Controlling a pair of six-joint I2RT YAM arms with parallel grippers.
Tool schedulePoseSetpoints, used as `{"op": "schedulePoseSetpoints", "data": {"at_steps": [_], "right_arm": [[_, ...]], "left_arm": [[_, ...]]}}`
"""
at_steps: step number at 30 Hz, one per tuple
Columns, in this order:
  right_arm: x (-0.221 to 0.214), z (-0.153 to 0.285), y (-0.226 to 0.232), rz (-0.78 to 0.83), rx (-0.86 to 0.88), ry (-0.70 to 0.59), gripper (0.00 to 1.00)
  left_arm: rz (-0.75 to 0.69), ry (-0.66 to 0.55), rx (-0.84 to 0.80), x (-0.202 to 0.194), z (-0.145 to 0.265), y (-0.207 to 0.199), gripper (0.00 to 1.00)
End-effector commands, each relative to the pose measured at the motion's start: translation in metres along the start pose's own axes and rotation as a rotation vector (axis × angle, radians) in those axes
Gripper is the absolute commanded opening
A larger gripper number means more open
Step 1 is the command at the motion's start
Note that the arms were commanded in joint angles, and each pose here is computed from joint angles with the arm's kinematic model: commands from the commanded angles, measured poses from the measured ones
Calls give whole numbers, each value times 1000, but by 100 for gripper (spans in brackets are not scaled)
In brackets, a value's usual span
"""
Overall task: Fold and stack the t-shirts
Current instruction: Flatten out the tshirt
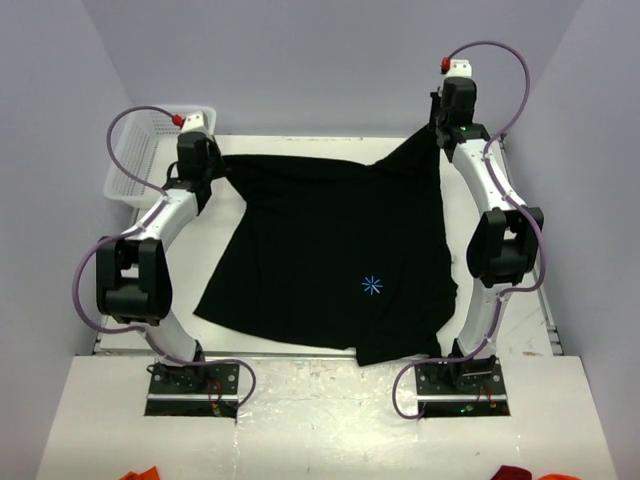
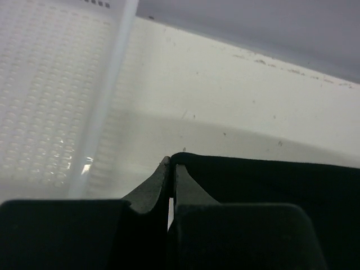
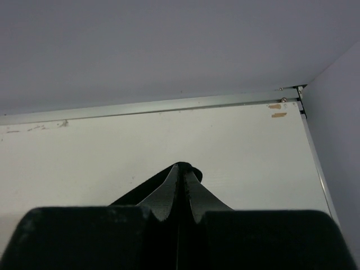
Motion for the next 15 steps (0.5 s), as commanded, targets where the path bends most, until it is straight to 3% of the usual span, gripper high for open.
{"op": "schedulePoseSetpoints", "data": {"at_steps": [1, 8, 15], "right_arm": [[40, 15, -9, -40, -28, -111, 0], [36, 15, -10, -42, -32, -101, 0], [37, 20, -13, -55, -42, -107, 0]], "left_arm": [[-47, -141, 90, 53, 26, 11, 0], [-67, -242, 18, 74, 46, -6, 0], [-170, -388, -299, 86, 90, -62, 0]]}}
Point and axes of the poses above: each gripper's point midway between its finger pads, its own z axis back along the fingers, its own y axis along the line the jaws close on, x = y × z, the point moved 4 cm from there along z, back along the fingers, and after that the axes turned 8 degrees about -z, right-handed, at the moved point
